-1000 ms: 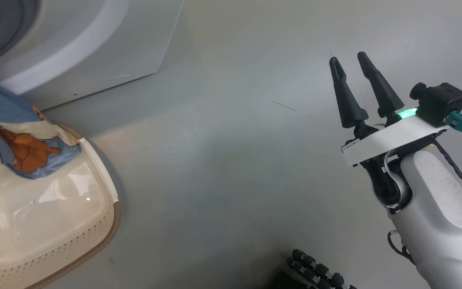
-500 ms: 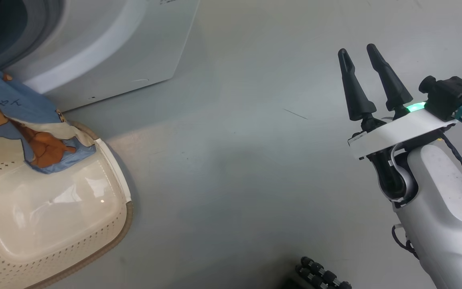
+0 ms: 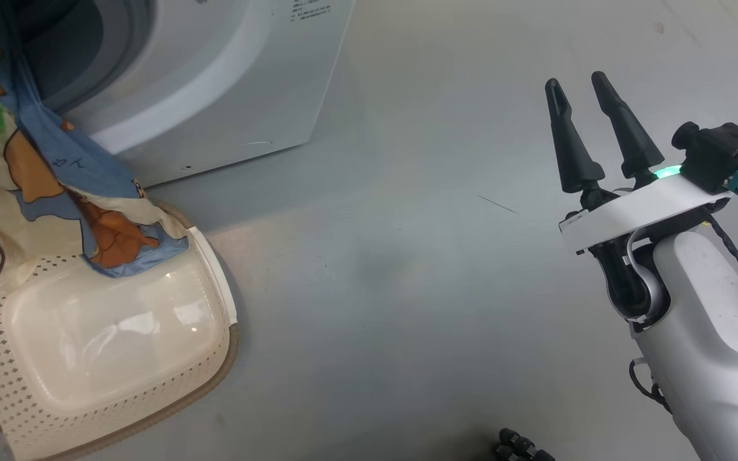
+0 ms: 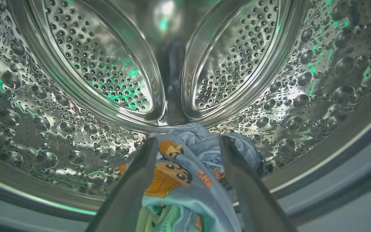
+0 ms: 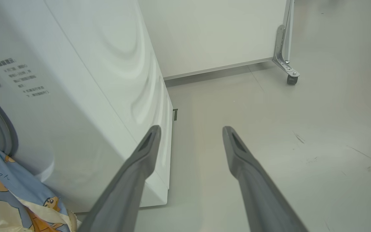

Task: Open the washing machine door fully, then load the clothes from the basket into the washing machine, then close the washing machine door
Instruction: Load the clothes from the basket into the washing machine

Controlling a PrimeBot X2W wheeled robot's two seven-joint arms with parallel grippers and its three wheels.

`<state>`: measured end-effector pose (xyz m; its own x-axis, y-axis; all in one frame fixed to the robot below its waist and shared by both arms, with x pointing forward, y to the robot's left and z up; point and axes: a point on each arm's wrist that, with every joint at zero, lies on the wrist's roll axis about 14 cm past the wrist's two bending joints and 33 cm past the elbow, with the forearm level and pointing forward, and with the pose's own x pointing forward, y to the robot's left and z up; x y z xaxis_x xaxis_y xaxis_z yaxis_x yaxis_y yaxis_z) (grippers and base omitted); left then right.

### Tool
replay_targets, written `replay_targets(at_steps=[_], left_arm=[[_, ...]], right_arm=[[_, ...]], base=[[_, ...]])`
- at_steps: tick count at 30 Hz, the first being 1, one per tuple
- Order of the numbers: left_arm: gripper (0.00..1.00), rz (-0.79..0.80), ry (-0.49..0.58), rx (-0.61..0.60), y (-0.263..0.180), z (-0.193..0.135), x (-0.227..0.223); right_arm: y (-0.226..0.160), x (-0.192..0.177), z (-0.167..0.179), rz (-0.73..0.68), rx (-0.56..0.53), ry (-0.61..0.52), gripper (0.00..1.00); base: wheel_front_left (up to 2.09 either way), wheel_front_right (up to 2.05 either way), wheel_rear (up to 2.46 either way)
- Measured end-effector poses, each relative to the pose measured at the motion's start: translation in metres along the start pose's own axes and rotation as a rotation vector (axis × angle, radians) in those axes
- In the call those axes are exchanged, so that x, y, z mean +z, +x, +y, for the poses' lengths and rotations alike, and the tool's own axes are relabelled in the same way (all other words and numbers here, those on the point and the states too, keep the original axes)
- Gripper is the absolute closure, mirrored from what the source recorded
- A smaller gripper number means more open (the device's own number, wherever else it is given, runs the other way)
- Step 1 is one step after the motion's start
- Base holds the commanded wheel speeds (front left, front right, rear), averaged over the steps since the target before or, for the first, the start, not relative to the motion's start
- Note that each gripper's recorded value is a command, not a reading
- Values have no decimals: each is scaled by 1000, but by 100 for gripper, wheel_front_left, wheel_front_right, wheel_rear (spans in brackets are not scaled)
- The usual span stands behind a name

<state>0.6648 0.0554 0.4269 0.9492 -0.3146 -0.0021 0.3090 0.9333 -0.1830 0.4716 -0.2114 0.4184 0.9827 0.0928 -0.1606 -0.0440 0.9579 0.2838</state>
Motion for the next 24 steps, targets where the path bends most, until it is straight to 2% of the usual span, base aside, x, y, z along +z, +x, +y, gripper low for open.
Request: replay_targets(at_steps=[13,18,24], left_arm=[[0,-5,5,-10,-40,-2,0],[0,-68,12,9,-55,6,21],[0,-71,10,42,-81,15,20]], right_arm=[[7,5,12,-15,46,-4,0],[10,6,20,-20,67,3,0],[11,5,29,-19,92,7,0]], base=[[0,0,0],[0,0,0],[0,0,0]])
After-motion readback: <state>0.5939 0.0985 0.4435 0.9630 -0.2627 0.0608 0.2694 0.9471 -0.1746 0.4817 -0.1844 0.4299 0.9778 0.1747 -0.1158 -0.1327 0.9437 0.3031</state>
